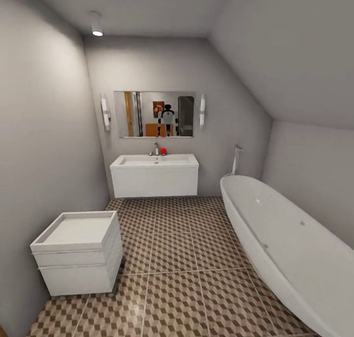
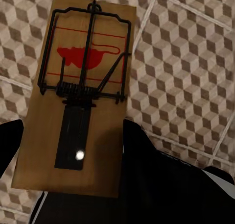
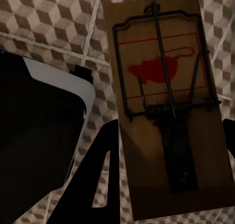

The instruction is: Take the four mousetraps from the cabinet in the bathroom and place them on the bathroom floor. Make sure all four end up on the same floor surface, and ensure that at least two of them are either under or directly next to the same bathroom sink.

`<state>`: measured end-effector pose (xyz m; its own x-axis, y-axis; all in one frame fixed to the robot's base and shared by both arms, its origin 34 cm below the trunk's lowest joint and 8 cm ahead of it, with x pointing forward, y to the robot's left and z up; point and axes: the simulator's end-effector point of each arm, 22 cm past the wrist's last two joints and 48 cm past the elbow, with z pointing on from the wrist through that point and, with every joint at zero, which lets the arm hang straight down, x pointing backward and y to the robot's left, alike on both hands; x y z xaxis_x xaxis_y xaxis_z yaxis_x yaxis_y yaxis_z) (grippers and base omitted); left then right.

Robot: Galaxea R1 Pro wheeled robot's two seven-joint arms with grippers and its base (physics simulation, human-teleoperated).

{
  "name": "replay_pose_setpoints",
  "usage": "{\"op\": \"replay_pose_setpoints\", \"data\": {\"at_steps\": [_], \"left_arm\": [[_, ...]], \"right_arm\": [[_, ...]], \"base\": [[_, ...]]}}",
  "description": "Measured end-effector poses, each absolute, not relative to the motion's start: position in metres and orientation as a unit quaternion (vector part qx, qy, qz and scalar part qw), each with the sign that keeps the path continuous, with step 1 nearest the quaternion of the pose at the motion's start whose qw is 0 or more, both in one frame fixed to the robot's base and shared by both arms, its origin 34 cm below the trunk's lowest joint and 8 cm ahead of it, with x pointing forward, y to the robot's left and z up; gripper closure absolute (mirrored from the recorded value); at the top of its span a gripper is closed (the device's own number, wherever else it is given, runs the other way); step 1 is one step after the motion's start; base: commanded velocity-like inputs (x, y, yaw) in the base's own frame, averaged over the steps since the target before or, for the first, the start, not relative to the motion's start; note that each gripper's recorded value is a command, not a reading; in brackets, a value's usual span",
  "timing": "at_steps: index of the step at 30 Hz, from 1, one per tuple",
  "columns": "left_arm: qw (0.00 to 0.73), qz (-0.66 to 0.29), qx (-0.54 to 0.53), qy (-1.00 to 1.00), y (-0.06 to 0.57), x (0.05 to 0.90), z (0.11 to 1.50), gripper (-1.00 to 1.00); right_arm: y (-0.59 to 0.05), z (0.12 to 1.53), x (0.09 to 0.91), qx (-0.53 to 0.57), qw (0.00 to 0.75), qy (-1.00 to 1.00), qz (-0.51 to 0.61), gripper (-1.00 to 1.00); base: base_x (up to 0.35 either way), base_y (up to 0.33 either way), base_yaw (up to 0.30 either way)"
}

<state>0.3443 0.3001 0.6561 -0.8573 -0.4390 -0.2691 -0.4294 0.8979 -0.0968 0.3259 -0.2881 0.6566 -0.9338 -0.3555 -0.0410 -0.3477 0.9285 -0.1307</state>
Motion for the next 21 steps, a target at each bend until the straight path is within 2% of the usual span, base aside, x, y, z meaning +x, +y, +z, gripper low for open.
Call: {"op": "replay_pose_setpoints", "data": {"at_steps": [21], "left_arm": [[0.132,-0.027,-0.213,0.968,0.292,0.35,0.658,1.0]], "right_arm": [[-0.281,0.66,0.351,-0.178,0.085,0.979,-0.05,1.0]], "base": [[0.337,0.0,0.006]]}}
